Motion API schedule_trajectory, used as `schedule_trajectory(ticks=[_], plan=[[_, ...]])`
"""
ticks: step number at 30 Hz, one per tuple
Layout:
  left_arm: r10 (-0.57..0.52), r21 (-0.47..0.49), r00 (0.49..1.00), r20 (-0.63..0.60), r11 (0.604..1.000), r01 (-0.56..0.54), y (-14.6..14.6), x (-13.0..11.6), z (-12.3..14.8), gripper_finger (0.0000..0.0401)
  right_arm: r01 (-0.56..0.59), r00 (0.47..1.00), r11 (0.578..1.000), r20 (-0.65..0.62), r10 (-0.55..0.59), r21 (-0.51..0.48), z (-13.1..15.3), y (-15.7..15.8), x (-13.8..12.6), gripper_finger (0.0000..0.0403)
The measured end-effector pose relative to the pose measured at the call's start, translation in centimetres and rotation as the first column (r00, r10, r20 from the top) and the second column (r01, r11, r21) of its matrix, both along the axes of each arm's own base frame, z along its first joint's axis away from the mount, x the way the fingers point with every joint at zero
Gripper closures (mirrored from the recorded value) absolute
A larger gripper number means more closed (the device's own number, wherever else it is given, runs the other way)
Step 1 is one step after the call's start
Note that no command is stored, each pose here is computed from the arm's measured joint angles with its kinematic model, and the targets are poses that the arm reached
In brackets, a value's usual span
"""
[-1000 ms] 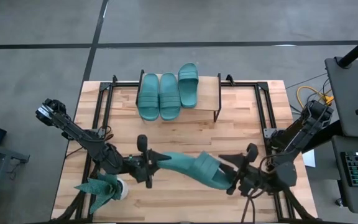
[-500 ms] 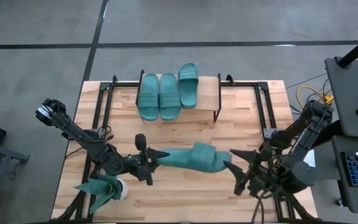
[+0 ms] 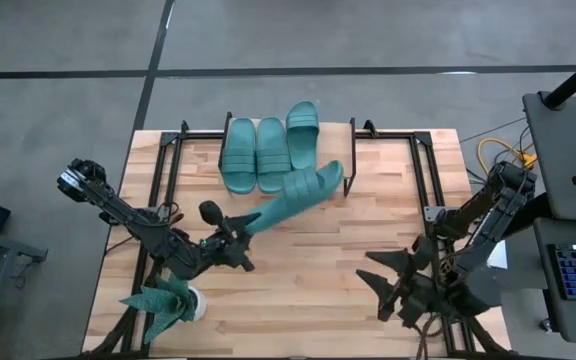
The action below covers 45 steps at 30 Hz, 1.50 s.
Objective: Pick and place slides into the shelf
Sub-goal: Put the blue slipper on the shelf
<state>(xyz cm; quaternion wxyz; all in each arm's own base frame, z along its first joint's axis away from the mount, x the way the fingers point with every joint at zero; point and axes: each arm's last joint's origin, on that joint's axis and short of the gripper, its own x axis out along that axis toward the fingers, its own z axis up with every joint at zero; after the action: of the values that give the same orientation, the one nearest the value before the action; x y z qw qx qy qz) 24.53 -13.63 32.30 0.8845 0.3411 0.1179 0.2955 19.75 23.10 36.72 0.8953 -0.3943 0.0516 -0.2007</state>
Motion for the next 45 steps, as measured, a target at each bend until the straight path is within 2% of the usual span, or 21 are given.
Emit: schedule_trajectory(ticks=[6, 11, 14, 16, 22, 25, 31, 39, 42, 45], plan=[[0.154, 0.042, 0.988, -0.030, 0.987, -0.152, 0.7, 0.1, -0.2, 0.0365, 0.011, 0.987, 0.976, -0.152, -0.045, -0.218, -2.2, -1.1, 2.1, 0.0193], [0.228, 0.094, 0.971, -0.067, 0.971, -0.221, 1.0, 0.0, -0.2, 0.0365, 0.076, 0.972, 0.959, -0.196, -0.133, -0.271, -2.9, -2.8, 4.0, 0.0190], [0.346, 0.146, 0.933, -0.103, 0.933, -0.330, 1.4, 0.1, -0.5, 0.0365, 0.107, 0.960, 0.948, -0.217, -0.177, -0.300, -3.2, -4.1, 5.0, 0.0180], [0.371, 0.157, 0.922, -0.109, 0.923, -0.353, 1.5, 0.3, -0.8, 0.0365, 0.104, 0.958, 0.947, -0.226, -0.178, -0.303, -3.3, -4.8, 5.7, 0.0173], [0.386, 0.208, 0.910, -0.151, 0.912, -0.353, 1.8, 1.7, -1.9, 0.0365, -0.032, 0.971, 0.964, -0.239, -0.034, -0.265, -3.3, -6.8, 7.7, 0.0163], [0.408, 0.225, 0.898, -0.164, 0.902, -0.369, 2.1, 2.3, -2.5, 0.0365, -0.049, 0.970, 0.965, -0.241, -0.015, -0.259, -3.4, -7.7, 8.4, 0.0166], [0.417, 0.256, 0.889, -0.189, 0.895, -0.366, 2.1, 3.4, -3.6, 0.0365, -0.010, 0.973, 0.972, -0.226, -0.045, -0.235, -3.3, -8.8, 9.0, 0.0166], [0.458, 0.340, 0.851, -0.256, 0.867, -0.364, 2.4, 5.1, -5.9, 0.0365, 0.046, 0.995, 0.999, -0.088, -0.045, 0.004, -1.8, -9.4, 9.3, 0.0175], [0.475, 0.353, 0.839, -0.265, 0.858, -0.374, 2.7, 5.5, -6.3, 0.0365, 0.116, 0.993, 0.989, -0.029, -0.114, 0.094, -0.8, -10.0, 9.4, 0.0177], [0.474, 0.356, 0.838, -0.269, 0.858, -0.371, 2.7, 5.6, -6.4, 0.0365, 0.220, 0.975, 0.974, -0.047, -0.217, 0.053, -0.6, -10.6, 9.4, 0.0177]])
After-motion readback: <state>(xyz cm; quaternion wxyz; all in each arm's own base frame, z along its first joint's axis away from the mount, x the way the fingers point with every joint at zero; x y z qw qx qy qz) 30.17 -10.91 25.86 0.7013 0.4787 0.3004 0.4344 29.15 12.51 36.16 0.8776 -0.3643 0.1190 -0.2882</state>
